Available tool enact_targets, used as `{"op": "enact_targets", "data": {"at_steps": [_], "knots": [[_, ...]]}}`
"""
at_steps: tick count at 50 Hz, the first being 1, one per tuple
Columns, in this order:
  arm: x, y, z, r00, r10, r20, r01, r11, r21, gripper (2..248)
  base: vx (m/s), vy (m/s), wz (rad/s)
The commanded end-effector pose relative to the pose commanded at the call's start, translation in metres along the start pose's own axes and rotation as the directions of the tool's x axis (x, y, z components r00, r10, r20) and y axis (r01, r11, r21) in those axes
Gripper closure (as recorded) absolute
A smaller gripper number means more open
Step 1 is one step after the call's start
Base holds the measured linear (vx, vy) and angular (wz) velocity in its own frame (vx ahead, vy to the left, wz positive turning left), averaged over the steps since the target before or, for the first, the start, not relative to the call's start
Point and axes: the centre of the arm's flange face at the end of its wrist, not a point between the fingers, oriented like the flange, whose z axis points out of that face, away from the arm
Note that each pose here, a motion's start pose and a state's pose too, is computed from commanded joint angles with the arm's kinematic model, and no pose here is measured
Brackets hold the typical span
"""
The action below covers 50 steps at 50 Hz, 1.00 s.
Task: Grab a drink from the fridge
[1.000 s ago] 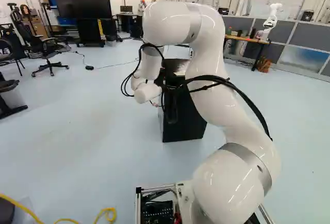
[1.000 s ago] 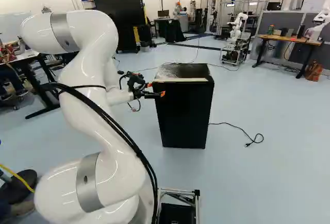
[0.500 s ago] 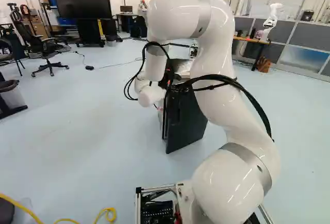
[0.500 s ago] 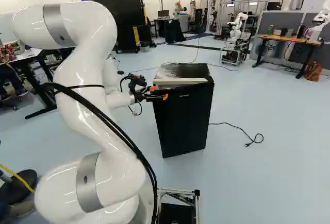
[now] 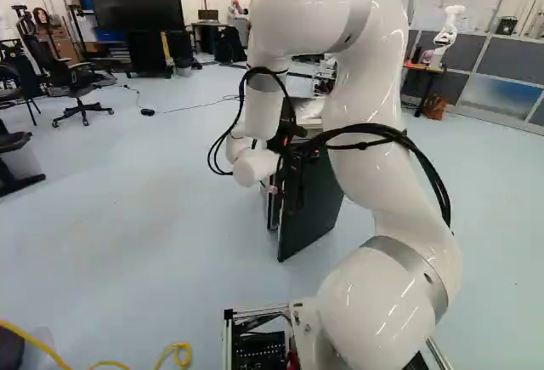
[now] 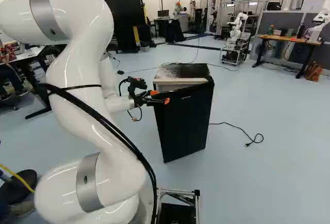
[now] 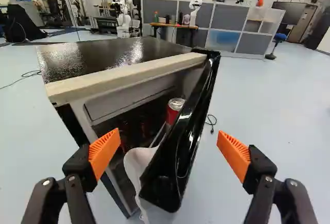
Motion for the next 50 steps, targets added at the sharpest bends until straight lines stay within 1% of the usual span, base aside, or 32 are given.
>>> {"op": "enact_targets", "data": {"at_steps": [24,50], "knots": [[-0.006,0.047,-0.024,0.998,-0.053,0.016,0.053,0.999,-0.004,3,0.000,0.000,0.000],[-0.011,0.102,-0.049,0.995,-0.100,0.016,0.101,0.994,-0.043,3,0.000,0.000,0.000]]}}
